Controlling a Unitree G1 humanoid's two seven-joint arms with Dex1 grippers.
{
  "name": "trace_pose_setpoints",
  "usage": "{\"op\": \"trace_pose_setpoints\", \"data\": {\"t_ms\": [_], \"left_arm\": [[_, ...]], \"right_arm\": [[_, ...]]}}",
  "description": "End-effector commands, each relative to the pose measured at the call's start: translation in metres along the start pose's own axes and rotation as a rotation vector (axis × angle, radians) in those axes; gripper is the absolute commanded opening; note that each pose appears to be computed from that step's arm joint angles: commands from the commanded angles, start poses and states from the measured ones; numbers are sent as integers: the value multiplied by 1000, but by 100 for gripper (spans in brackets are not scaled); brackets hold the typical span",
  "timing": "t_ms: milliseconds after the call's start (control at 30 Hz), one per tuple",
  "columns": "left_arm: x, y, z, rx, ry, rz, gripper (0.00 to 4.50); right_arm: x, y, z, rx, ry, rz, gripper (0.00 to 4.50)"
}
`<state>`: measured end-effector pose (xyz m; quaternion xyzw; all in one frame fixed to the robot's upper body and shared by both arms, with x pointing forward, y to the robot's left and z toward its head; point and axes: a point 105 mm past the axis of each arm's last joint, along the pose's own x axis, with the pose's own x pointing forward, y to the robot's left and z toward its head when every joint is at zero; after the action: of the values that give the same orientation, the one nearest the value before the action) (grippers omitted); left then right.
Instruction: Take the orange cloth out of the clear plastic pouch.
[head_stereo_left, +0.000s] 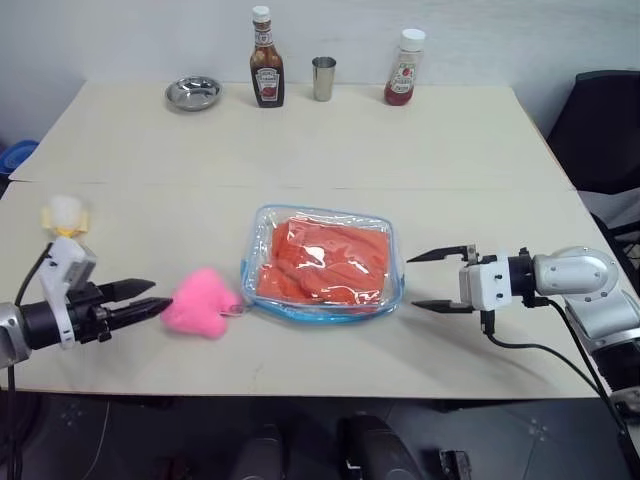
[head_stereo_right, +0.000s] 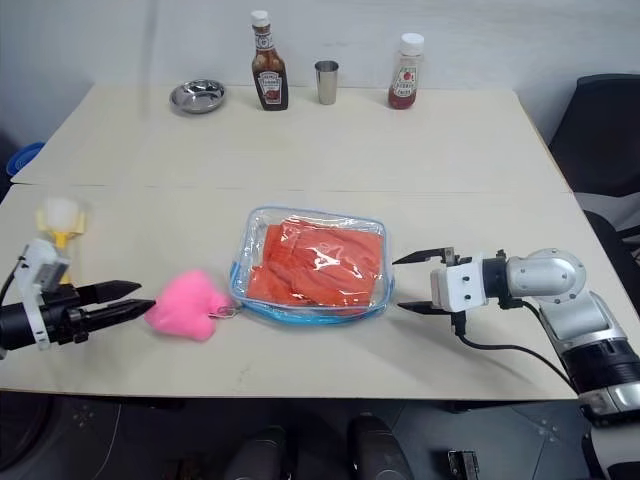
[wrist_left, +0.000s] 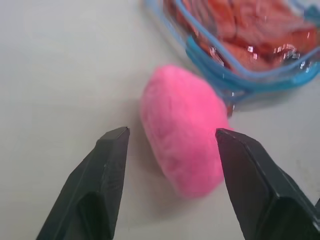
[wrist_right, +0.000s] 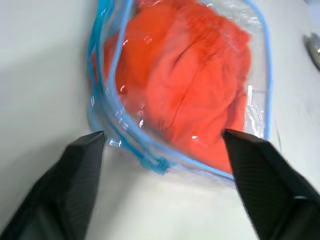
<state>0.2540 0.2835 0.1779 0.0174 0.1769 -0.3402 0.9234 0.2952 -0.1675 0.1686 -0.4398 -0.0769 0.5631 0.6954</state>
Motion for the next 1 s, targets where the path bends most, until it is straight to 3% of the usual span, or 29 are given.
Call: {"op": "trace_pose_setpoints", "data": {"t_ms": [33,133,233,367,533,733,900,1000], "left_arm": [[-11,-1,30,49,-74,12,281],[-7,-12,66,160,-113,-30,281],[31,-58,93,387,-99,-219,281],[74,-92,71,728,64,-390,281],[107,-99,45,992,185,-511,281],[119,-88,23,1099,254,-561,281],[127,-90,18,1083,233,-592,281],[137,-90,17,1088,203,-582,216]], "right_arm": [[-10,-11,26,70,-39,-83,434],[-12,-7,41,199,-70,-101,434],[-13,8,60,380,-122,-34,434],[-14,23,79,543,-180,32,434],[-12,30,85,607,-184,24,434],[-10,35,81,625,-154,-37,434],[-10,38,78,621,-130,-69,434],[-9,39,76,617,-119,-80,439]]}}
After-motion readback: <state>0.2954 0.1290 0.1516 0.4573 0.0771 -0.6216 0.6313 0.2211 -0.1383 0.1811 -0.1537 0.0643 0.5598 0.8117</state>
